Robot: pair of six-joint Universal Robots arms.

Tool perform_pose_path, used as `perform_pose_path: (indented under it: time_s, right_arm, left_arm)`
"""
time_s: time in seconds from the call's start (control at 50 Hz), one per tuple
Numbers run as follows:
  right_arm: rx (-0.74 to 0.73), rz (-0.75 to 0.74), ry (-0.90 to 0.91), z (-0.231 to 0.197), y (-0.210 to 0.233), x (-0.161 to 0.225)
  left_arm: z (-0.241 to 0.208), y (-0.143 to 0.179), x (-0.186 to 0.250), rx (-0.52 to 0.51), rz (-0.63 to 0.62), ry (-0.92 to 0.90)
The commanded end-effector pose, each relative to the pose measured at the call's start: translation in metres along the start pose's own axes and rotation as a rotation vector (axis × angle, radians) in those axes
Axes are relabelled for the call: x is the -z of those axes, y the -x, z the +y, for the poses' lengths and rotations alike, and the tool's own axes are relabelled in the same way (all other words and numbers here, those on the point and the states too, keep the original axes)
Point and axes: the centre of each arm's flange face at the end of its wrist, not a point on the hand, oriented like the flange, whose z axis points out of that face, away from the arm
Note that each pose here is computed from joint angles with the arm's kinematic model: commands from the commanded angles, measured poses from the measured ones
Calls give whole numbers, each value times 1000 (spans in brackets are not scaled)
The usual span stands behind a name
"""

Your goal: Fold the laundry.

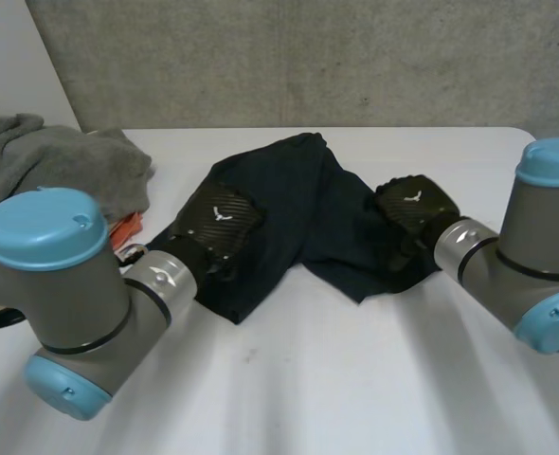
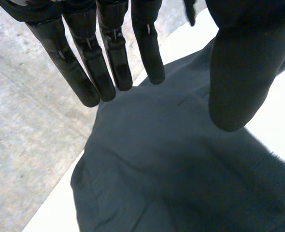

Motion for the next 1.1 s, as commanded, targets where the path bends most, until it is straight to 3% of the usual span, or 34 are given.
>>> perform_pose_path:
  time_s: [0.02, 0.28, 0.56, 0.68, 0.8, 0.98, 1.1]
  right_arm:
    - [-60, 17, 4, -3, -10, 3]
    - [-12, -6, 41, 8, -2, 0]
    - [11, -31, 60, 13, 6, 3]
    - [13, -39, 57, 12, 10, 4]
    - [13, -28, 48, 8, 5, 4]
    - [-4, 19, 12, -6, -27, -15]
    - [50, -86, -12, -11, -29, -48]
  left_arm:
    - [-5, -16, -11, 79, 32, 46]
    - [23, -34, -47, 172, 68, 237]
    - [48, -36, -78, 158, 0, 323]
    - [38, -28, -85, 111, -82, 304]
    - [36, -11, -85, -4, -216, 360]
    - [-30, 23, -46, 64, -202, 212]
    - [-59, 31, -23, 59, -190, 137]
